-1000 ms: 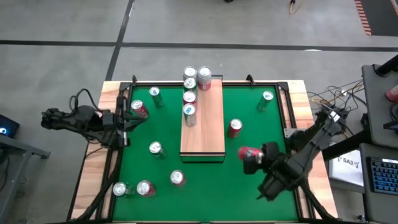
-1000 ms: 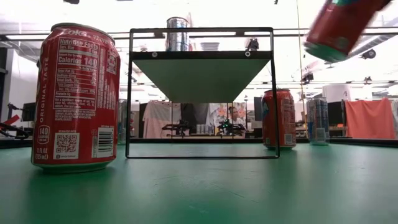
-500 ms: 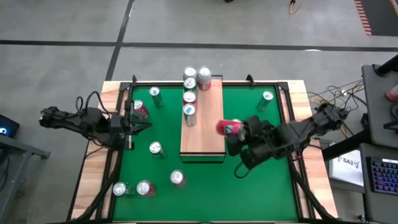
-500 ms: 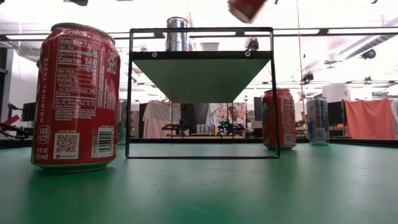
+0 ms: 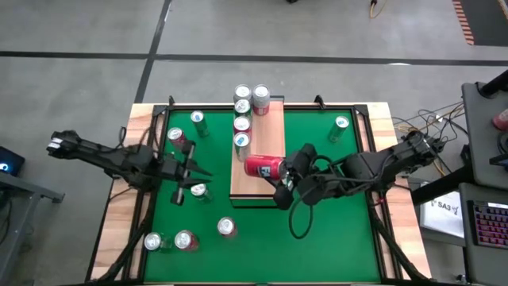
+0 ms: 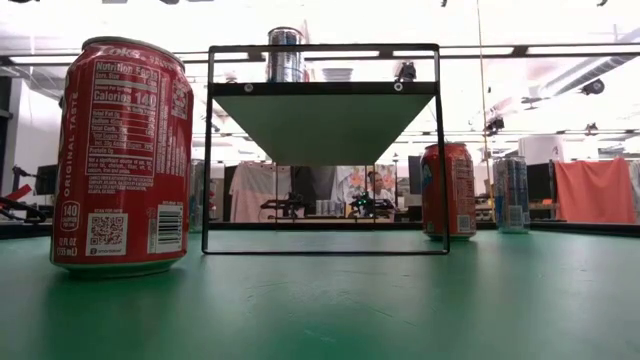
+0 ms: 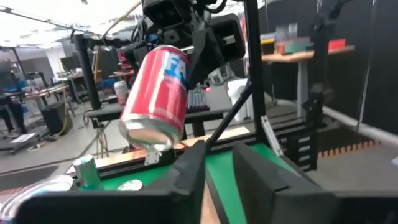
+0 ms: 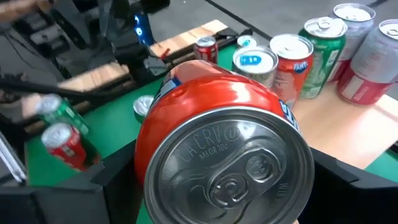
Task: Place canned beverage on shelf
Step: Put the orange can on the shelf
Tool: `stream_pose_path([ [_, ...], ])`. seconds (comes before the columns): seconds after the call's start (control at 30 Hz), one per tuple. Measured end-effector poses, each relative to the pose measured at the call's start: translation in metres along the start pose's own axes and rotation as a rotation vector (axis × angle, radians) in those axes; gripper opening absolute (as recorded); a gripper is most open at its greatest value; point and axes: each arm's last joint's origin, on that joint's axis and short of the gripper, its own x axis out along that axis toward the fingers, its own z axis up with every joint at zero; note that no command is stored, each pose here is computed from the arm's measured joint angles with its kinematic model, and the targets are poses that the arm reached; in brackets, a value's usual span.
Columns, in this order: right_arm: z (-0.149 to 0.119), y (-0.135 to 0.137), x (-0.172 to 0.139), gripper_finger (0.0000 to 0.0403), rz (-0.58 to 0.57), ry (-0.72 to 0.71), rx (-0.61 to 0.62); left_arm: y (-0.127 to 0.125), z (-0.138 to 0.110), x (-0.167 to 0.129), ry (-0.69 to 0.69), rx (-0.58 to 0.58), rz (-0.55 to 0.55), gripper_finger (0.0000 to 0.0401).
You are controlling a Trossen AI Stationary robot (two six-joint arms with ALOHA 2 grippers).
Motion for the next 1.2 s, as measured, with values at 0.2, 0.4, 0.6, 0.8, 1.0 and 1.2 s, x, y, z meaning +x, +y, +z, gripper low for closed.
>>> stream_pose_path([
  [0.2,-0.011,0.008,0.014,0.0295,0.017,0.048,-0.060,0.000,0.011,0.030,0.047,0.082,0.016,0.0183],
  [0.4,-0.015,0.014,0.022,0.0295,0.028,0.059,-0.062,0.003,0.021,0.060,0.164,0.138,0.109,0.0298],
  [0.6,-0.016,0.015,0.026,0.0295,0.016,0.056,-0.062,0.002,0.025,0.089,0.310,0.168,0.079,0.0335],
  [0.8,-0.014,0.013,0.028,0.0295,0.012,0.061,-0.059,0.001,0.017,0.109,0.387,0.181,0.101,0.0336],
  [1.0,-0.013,0.014,0.028,0.0295,0.014,0.044,-0.046,0.001,0.004,0.117,0.448,0.206,0.201,0.0332],
  [1.2,-0.008,0.014,0.030,0.0295,0.028,0.018,0.004,0.000,0.000,0.124,0.432,0.206,0.226,0.0331],
])
